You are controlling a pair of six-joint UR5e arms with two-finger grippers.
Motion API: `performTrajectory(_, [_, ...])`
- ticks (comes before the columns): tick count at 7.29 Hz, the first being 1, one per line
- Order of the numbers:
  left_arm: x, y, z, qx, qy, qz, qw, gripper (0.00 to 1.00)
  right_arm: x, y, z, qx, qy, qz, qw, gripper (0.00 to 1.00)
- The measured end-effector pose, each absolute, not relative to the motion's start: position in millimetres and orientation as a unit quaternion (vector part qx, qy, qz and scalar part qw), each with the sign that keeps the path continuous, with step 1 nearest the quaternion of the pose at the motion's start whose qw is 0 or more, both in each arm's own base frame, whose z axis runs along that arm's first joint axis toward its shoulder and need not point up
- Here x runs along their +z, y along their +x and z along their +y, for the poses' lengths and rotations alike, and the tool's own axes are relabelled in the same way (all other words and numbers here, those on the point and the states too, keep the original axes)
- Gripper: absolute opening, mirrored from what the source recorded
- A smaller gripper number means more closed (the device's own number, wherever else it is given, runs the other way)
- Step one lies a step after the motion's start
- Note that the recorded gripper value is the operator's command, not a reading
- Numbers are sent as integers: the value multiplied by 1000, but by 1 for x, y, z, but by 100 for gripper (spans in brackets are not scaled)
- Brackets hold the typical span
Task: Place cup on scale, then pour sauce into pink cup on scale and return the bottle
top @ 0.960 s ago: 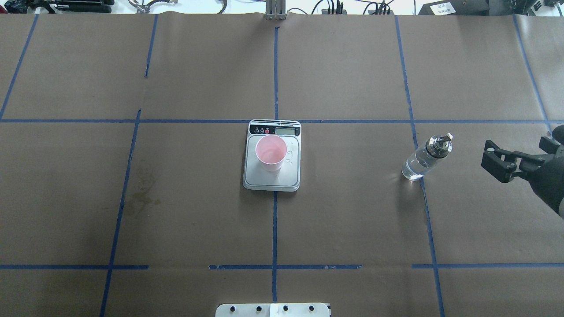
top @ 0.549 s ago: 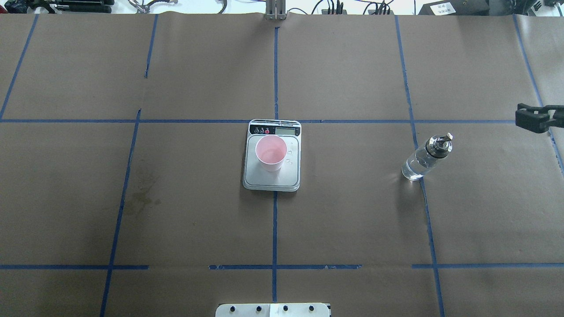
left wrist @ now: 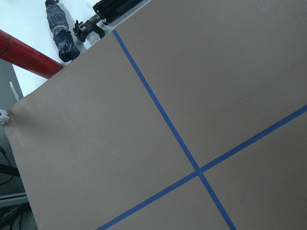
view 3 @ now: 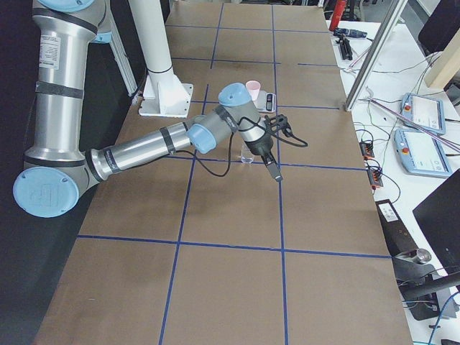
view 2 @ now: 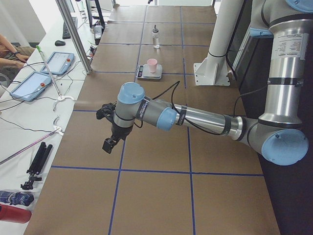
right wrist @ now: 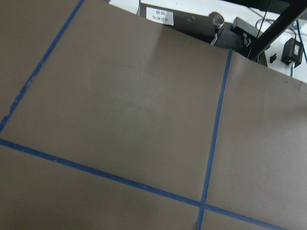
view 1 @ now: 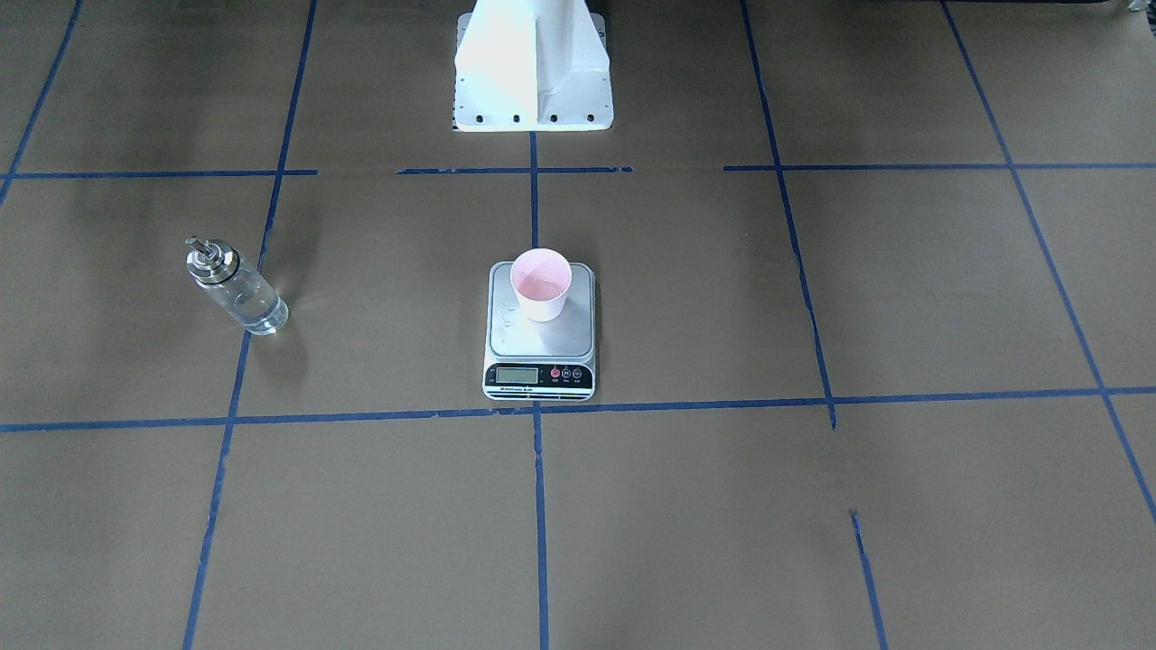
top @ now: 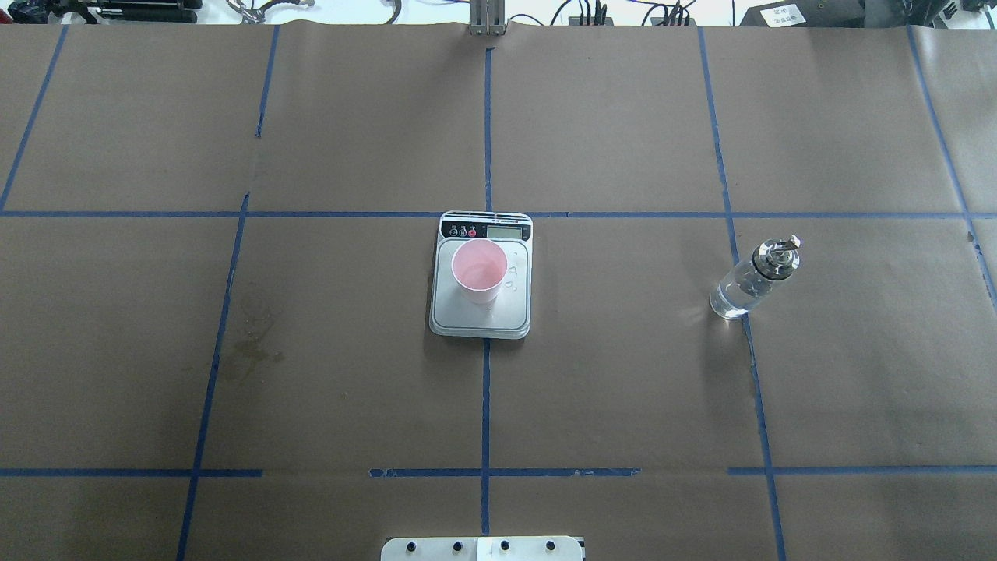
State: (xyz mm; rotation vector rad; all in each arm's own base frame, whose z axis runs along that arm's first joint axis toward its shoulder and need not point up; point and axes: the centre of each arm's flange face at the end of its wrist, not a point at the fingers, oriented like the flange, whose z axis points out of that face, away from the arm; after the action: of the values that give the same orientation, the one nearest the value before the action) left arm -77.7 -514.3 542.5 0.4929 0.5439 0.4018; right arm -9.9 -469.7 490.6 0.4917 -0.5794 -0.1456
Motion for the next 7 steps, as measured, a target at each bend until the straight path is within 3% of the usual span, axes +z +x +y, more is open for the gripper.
performTrajectory(3, [563, -75, -501, 192, 221, 287, 912, 100, 577, 53, -469, -157, 175, -362, 902, 100])
performTrajectory(7, [647, -70, -453, 173, 145, 325, 919, 100, 598, 74, -447, -166, 145, -348, 911, 100])
